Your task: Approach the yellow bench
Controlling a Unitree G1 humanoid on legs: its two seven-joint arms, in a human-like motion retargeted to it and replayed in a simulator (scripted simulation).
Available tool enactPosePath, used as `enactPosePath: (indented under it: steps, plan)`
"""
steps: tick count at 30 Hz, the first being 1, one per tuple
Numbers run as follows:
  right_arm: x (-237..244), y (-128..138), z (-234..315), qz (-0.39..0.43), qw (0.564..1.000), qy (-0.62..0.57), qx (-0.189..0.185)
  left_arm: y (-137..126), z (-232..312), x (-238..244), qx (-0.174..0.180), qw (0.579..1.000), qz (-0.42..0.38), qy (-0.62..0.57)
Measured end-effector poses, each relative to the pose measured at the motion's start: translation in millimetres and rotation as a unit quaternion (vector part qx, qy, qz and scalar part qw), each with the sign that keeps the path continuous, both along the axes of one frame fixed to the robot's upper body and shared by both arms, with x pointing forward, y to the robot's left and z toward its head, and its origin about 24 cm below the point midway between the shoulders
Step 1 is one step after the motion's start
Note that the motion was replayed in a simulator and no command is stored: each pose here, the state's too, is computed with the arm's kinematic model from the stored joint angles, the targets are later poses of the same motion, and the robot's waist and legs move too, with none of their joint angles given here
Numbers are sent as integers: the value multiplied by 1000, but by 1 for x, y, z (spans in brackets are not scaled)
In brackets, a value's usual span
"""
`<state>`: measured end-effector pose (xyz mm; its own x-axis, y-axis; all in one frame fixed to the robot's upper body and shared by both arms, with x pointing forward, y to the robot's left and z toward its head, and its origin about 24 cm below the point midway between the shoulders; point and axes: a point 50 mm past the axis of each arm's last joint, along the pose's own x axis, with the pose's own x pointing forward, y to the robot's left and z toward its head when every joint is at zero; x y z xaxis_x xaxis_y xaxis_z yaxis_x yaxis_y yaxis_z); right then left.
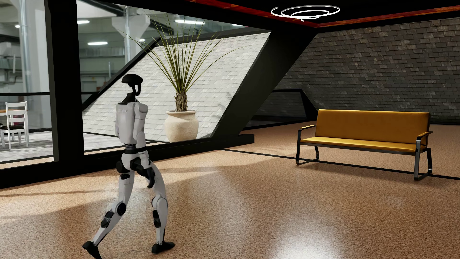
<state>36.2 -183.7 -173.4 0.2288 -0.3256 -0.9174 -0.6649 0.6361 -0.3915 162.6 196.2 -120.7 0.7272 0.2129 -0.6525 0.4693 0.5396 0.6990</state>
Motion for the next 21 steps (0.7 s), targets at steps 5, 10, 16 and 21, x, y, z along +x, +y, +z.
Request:
enactPosePath:
  steps: [5,10,16,21]
  plan:
    - [39,26,3,91,994,-63,14,11,-1,-21,24,992,-103,64]
    - [159,53,49,176,946,-269,46,17,-16,-60,12,995,29,96]
    - [223,80,110,234,864,-437,89,3,-31,-87,-10,987,34,160]
    - [164,50,54,222,937,-264,45,-14,-38,-86,-26,981,27,190]
